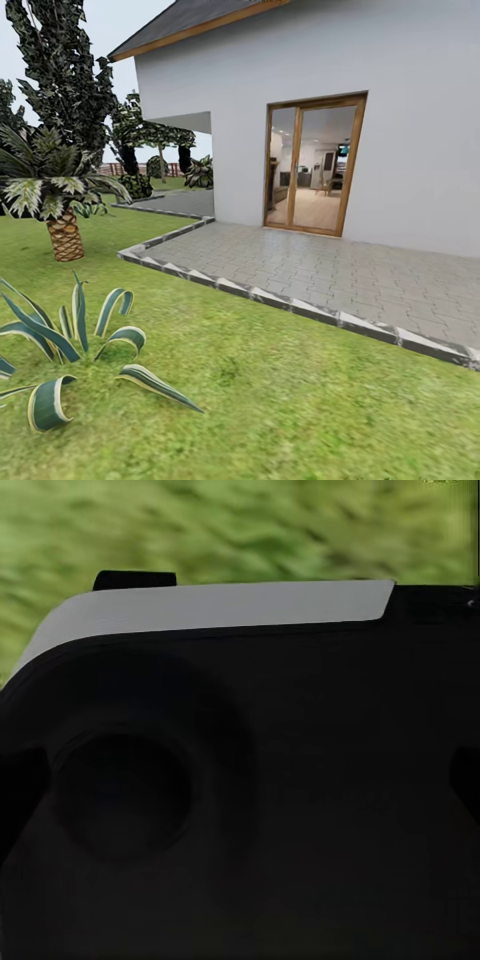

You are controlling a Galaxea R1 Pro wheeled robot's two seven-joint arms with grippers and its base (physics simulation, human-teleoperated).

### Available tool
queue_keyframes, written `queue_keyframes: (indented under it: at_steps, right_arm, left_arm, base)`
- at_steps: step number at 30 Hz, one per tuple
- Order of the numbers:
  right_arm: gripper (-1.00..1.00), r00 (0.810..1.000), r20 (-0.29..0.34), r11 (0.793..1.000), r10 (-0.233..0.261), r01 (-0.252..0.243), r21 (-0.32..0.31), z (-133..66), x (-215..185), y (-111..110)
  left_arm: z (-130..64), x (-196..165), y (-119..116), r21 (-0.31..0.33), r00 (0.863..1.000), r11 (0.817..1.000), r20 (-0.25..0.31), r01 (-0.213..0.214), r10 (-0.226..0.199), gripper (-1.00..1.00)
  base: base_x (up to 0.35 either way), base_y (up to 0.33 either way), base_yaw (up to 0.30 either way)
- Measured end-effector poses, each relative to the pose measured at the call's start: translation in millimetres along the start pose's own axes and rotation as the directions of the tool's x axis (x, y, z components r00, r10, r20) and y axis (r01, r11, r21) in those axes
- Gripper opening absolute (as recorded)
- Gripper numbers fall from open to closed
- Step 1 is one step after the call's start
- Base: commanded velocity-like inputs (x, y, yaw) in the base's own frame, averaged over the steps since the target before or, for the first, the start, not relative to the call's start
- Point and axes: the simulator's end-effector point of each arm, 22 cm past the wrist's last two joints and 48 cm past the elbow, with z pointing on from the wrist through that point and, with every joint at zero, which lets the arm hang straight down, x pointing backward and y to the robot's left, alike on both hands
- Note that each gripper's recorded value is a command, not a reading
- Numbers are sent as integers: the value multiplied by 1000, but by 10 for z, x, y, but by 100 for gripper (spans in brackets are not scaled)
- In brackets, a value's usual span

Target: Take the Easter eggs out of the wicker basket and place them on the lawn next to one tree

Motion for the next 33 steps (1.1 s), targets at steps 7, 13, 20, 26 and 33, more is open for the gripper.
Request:
queue_keyframes:
  at_steps: [7, 13, 20, 26, 33]
  right_arm:
    - [100, 1000, 6, 1000, 0, 0, 0, 0, -25, 0]
    - [100, 1000, 12, 1000, -1, 1, 0, 1, -47, 0]
    - [100, 1000, 19, 1000, -1, 1, 0, 1, -72, 0]
    - [100, 1000, 24, 1000, -1, 1, 0, 1, -94, 0]
    - [100, 1000, 30, 1000, -1, 1, 0, 2, -120, 0]
  left_arm:
    - [0, -25, -1, 0, 1000, 1000, 6, -1, 1, 100]
    - [-1, -47, -2, 0, 1000, 1000, 12, -1, 1, 100]
    - [-1, -71, -3, 1, 1000, 1000, 18, -2, 2, 100]
    - [-2, -95, -6, 2, 1000, 1000, 24, -3, 3, 100]
    - [-2, -122, -8, 2, 1000, 1000, 31, -3, 3, 100]
  base:
    - [0, 0, -205]
    - [0, 0, -205]
    - [0, 1, -205]
    - [0, 77, -205]
    - [-108, 141, -172]
